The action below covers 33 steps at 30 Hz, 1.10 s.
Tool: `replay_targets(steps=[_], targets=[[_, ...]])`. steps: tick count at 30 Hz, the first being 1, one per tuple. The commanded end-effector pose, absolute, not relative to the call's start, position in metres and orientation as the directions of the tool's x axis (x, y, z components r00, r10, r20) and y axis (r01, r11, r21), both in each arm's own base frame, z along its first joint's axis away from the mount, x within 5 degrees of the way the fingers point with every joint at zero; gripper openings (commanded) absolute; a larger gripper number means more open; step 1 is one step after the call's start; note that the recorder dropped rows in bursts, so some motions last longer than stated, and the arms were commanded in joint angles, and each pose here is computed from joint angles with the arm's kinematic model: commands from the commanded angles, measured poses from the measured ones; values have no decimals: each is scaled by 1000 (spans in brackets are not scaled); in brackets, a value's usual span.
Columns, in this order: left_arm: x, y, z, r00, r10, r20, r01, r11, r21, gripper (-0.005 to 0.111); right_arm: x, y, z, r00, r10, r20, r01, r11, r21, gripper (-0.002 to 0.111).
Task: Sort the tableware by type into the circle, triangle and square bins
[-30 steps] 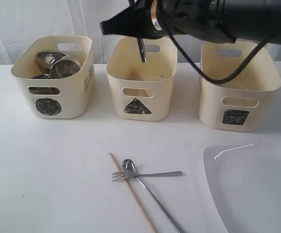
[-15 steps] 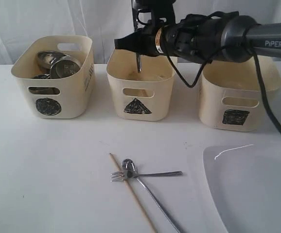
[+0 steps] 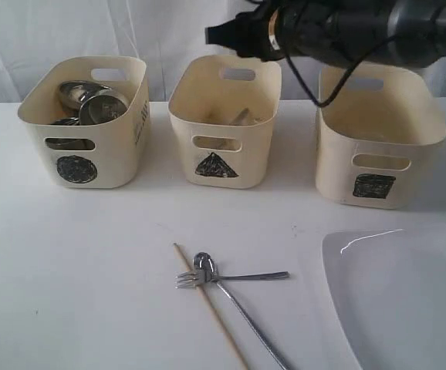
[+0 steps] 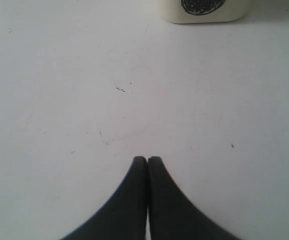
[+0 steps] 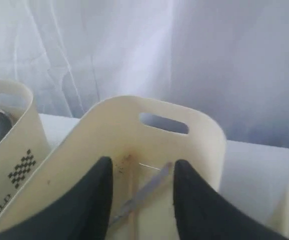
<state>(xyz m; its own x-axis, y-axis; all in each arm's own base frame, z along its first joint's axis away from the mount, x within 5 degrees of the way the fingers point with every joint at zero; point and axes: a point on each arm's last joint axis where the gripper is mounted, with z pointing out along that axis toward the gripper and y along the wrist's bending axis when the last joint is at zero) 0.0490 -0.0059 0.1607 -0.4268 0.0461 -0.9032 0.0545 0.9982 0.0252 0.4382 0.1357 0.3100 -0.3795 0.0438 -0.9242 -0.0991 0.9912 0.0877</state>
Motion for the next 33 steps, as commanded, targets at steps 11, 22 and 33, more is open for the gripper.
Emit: replay_targets(steps=[11, 22, 33], targets=[[48, -7, 157, -451, 44, -892, 63, 998, 17, 0, 330, 178, 292, -609, -712, -350, -771, 635, 51, 5], [48, -7, 157, -451, 44, -892, 63, 998, 17, 0, 332, 222, 199, -37, -977, -209, -999, 36, 8, 43], [48, -7, 157, -451, 44, -892, 63, 998, 17, 0, 344, 219, 147, 2, -997, -78, -1000, -4, 27, 44]])
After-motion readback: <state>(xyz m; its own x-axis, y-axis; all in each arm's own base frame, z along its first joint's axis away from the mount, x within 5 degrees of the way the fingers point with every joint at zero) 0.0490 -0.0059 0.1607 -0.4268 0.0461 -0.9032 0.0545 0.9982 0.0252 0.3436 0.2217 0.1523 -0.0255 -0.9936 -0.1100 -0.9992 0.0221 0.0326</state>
